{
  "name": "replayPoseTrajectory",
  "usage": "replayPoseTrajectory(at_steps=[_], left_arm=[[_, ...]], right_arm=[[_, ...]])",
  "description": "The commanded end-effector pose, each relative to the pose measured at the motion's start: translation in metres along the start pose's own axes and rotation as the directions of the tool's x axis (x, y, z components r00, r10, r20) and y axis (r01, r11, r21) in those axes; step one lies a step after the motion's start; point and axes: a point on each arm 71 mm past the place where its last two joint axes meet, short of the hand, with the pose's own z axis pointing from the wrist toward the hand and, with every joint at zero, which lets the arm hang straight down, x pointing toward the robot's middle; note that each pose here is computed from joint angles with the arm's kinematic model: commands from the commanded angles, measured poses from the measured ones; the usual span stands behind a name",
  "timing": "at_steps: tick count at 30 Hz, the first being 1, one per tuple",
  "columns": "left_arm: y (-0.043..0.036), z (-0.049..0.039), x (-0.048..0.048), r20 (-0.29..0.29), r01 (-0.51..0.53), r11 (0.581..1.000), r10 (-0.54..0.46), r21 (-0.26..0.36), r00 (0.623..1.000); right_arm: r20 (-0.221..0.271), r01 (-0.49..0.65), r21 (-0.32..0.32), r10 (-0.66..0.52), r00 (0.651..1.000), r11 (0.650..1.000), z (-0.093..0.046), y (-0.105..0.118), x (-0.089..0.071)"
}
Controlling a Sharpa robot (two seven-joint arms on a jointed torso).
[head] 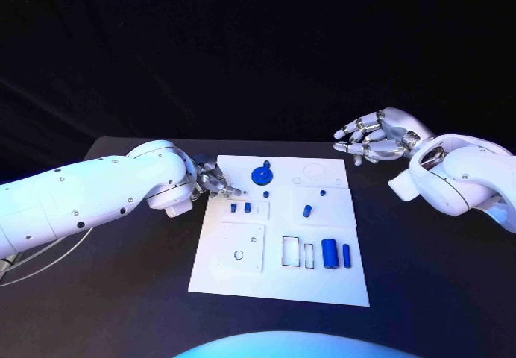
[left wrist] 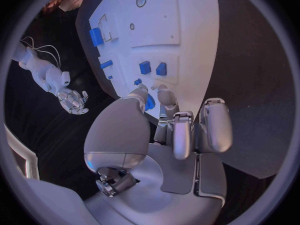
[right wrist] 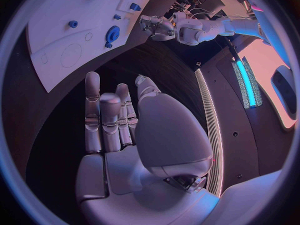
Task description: Assemble the parts on the task board
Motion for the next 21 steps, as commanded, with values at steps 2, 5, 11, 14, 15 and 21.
replayPoseTrajectory(at_steps=[2, 5, 11, 14, 15, 21], left_arm=[[-0.0177, -0.0044, -0.0042, 0.065, 0.127, 0.973, -0.142, 0.194, 0.988], [-0.0300, -0.0085, -0.0035, 0.131, 0.094, 0.948, -0.139, 0.303, 0.982], [-0.0516, -0.0156, 0.0021, 0.298, -0.074, 0.873, -0.085, 0.482, 0.951], [-0.0572, -0.0165, 0.0092, 0.365, -0.165, 0.834, -0.047, 0.526, 0.930], [-0.0596, -0.0160, 0.0120, 0.388, -0.201, 0.820, -0.028, 0.535, 0.921], [-0.0691, -0.0081, 0.0275, 0.453, -0.345, 0.775, 0.086, 0.530, 0.887]], right_arm=[[-0.007, 0.007, -0.009, -0.007, 1.000, 1.000, 0.000, 0.000, 0.001], [-0.006, 0.007, -0.010, -0.007, 1.000, 1.000, 0.000, 0.001, 0.000], [-0.003, 0.007, -0.013, -0.007, 1.000, 1.000, -0.001, 0.001, 0.000], [-0.003, 0.007, -0.014, -0.007, 1.000, 1.000, -0.001, 0.001, 0.000], [-0.003, 0.007, -0.014, -0.007, 1.000, 1.000, 0.000, 0.001, 0.000], [-0.004, 0.006, -0.015, -0.006, 1.000, 1.000, 0.000, 0.000, 0.001]])
